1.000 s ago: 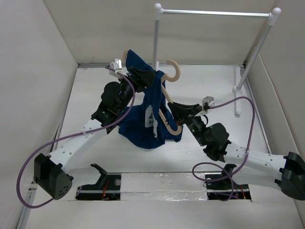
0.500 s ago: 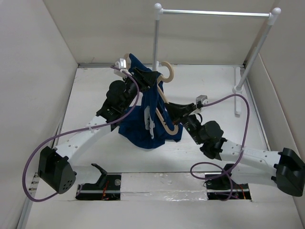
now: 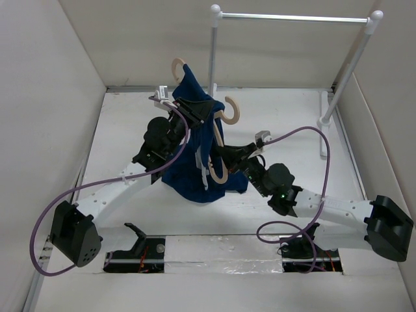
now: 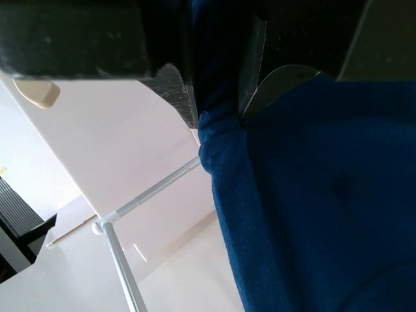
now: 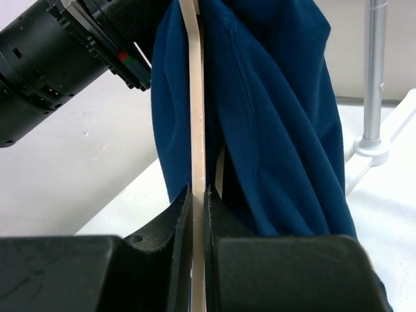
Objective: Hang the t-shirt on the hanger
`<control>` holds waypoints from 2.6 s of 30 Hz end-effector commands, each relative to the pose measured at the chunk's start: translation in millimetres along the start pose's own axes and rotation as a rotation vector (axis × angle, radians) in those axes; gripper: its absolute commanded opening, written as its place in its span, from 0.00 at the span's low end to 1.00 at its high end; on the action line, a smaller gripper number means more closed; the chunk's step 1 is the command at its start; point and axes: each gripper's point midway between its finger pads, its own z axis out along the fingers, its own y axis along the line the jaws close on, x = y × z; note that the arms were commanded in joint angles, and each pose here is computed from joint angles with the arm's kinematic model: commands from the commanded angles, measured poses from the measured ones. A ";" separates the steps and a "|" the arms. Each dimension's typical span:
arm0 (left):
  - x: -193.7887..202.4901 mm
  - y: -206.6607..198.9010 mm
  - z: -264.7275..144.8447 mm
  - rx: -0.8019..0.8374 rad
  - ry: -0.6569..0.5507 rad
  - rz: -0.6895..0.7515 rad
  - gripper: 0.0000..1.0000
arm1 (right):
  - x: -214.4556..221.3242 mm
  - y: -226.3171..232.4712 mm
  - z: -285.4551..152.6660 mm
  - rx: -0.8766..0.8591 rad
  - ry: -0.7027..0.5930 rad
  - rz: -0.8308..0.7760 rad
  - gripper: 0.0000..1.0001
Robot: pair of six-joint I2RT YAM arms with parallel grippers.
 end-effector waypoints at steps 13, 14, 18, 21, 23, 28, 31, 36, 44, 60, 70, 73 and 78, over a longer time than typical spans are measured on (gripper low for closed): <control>-23.5 -17.2 -40.1 0.079 -0.078 0.035 0.00 | -22.7 8.7 -20.8 -0.020 -0.045 0.172 0.65; -25.0 -19.9 -42.2 0.085 -0.079 0.033 0.00 | -20.5 -1.5 -23.3 0.002 -0.032 0.172 0.67; -31.5 -31.0 -50.2 0.119 -0.093 0.005 0.00 | -21.3 -25.1 -40.6 0.028 -0.028 0.198 0.61; -35.3 -40.2 -56.9 0.154 -0.099 -0.015 0.00 | 6.4 -42.1 -48.0 0.015 0.047 0.207 0.00; -38.1 -46.5 -60.9 0.172 -0.100 -0.025 0.00 | 34.4 -42.3 -49.0 -0.015 0.132 0.200 0.00; -45.6 -58.9 -70.3 0.200 -0.106 -0.032 0.00 | 68.5 -31.9 -45.3 -0.068 0.189 0.181 0.51; -48.7 -63.0 -75.0 0.206 -0.108 -0.037 0.00 | 79.7 -35.8 -33.1 -0.055 0.207 0.152 0.63; -50.5 -60.4 -76.3 0.192 -0.107 -0.034 0.00 | 101.9 -31.5 -13.0 -0.078 0.275 0.092 0.63; -51.3 -61.7 -81.9 0.231 -0.130 -0.077 0.00 | 123.8 -28.2 -11.7 -0.058 0.316 0.131 0.00; -107.9 -73.1 -52.3 0.289 -0.395 -0.087 0.00 | 187.1 29.6 -100.4 -0.152 0.590 0.348 0.00; -117.2 -64.4 -29.5 0.223 -0.448 0.117 0.00 | 160.9 32.5 -133.5 -0.127 0.632 0.367 0.00; -103.8 -62.7 -25.4 0.250 -0.401 0.139 0.00 | 139.3 38.4 -128.6 -0.132 0.616 0.346 0.00; -60.6 -41.1 -22.6 0.256 -0.238 0.066 0.00 | 83.0 57.1 -106.8 -0.152 0.532 0.326 0.00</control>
